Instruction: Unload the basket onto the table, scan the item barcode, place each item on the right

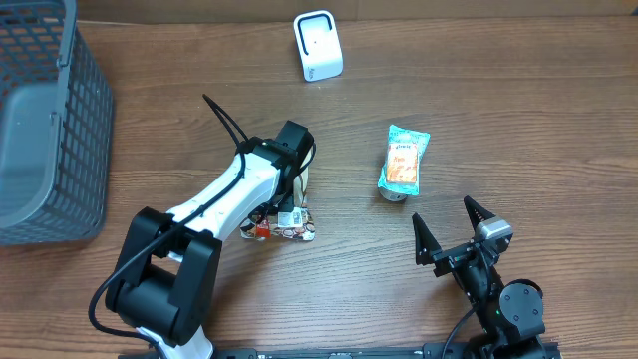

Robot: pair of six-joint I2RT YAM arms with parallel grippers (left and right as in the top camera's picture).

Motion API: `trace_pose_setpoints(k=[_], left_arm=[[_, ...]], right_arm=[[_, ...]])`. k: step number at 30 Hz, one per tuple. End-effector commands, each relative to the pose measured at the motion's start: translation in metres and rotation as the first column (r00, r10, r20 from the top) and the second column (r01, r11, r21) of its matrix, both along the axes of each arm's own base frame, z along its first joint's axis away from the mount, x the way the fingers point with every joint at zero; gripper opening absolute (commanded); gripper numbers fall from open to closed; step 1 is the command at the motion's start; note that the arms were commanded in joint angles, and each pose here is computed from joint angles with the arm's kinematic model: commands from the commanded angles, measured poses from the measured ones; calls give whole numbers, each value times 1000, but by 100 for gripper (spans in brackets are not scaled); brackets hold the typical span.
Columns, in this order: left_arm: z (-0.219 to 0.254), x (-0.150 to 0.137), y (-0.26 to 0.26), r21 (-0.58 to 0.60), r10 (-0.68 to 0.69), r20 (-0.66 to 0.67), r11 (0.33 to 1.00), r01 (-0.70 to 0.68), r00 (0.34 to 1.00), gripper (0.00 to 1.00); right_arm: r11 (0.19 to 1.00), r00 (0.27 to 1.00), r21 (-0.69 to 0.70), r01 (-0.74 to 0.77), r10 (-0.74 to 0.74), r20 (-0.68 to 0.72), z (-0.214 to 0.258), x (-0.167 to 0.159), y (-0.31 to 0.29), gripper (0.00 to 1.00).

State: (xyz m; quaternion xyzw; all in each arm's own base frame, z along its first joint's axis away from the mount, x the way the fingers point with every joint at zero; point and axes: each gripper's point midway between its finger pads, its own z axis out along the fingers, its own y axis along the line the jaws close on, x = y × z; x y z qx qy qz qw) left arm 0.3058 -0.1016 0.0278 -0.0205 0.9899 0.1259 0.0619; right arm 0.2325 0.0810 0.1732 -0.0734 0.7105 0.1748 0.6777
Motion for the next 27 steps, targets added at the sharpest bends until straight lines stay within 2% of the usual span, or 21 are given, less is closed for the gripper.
trace_pose_setpoints(k=[1, 10, 21, 25, 27], left_arm=[[5, 9, -2, 15, -21, 18, 1000, 20, 1000, 8], [21, 22, -12, -21, -20, 46, 1000, 21, 999, 11], [18, 25, -34, -141, -23, 45, 990, 29, 999, 11], [18, 24, -33, -140, -21, 40, 990, 27, 999, 10], [18, 22, -25, -120, 5, 30, 993, -2, 1000, 13]], right_arm=[[1000, 1000, 3, 9, -9, -2, -3, 1, -2, 100], [1000, 1000, 3, 9, -9, -2, -3, 1, -2, 100], [1000, 1000, 3, 9, -9, -2, -3, 1, -2, 100], [1000, 1000, 3, 9, -9, -2, -3, 1, -2, 100], [1000, 1000, 3, 9, -9, -2, -3, 1, -2, 100]])
